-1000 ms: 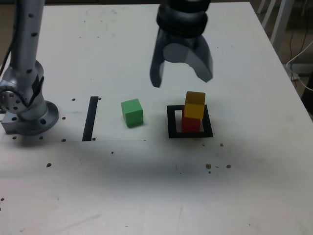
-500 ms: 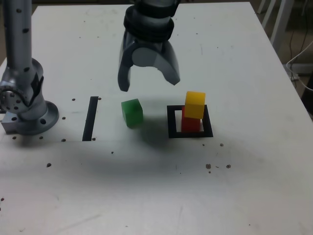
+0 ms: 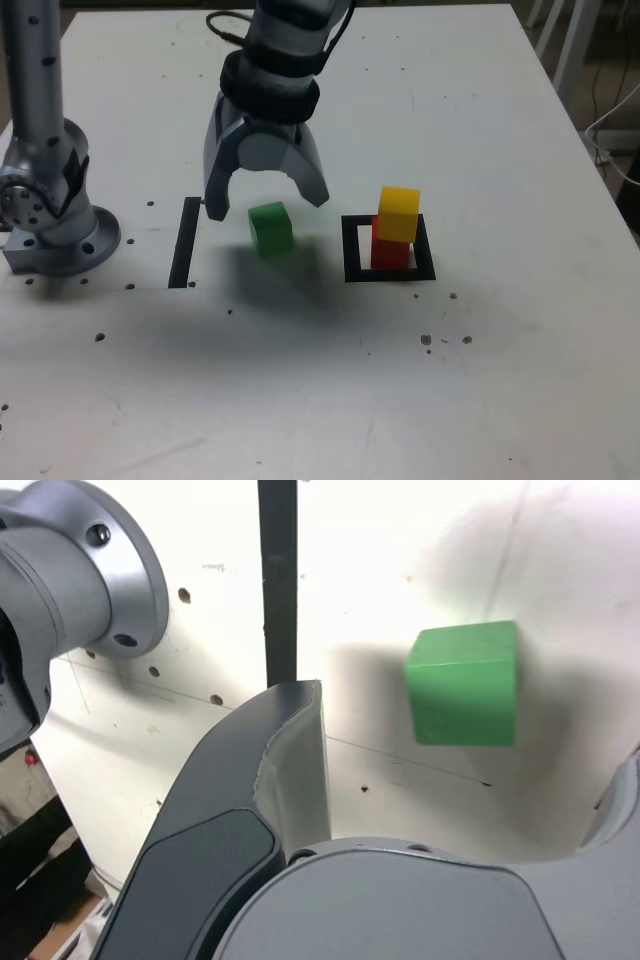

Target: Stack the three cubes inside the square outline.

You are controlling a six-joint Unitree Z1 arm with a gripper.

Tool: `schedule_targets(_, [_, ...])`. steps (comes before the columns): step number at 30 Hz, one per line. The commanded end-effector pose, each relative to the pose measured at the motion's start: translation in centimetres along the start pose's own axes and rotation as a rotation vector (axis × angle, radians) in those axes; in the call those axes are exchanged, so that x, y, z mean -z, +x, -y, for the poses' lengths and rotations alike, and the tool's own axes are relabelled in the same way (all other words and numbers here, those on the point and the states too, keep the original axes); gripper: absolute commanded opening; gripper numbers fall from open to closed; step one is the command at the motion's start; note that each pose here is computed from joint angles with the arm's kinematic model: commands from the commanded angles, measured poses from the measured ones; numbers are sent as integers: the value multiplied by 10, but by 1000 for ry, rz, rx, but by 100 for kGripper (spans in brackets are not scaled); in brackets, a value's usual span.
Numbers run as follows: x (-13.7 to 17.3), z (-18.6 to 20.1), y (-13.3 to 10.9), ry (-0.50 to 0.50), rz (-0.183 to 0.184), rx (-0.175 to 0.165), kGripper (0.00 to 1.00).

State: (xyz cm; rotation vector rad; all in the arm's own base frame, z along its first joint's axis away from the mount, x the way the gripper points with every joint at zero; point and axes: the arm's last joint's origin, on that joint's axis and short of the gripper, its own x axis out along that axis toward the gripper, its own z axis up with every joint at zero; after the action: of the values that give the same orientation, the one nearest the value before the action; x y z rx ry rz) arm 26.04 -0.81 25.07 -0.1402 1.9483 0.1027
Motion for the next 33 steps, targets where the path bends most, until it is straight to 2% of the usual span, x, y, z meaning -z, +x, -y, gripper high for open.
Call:
schedule_targets(1, [1, -1, 4, -5, 5, 12, 98])
schedule_targets(21, [-17, -17, 35, 12, -25, 95, 91])
schedule_targets(28, [-25, -23, 40, 21, -41, 116, 83])
schedule_targets(33, [-31, -24, 44, 41, -30, 132, 68])
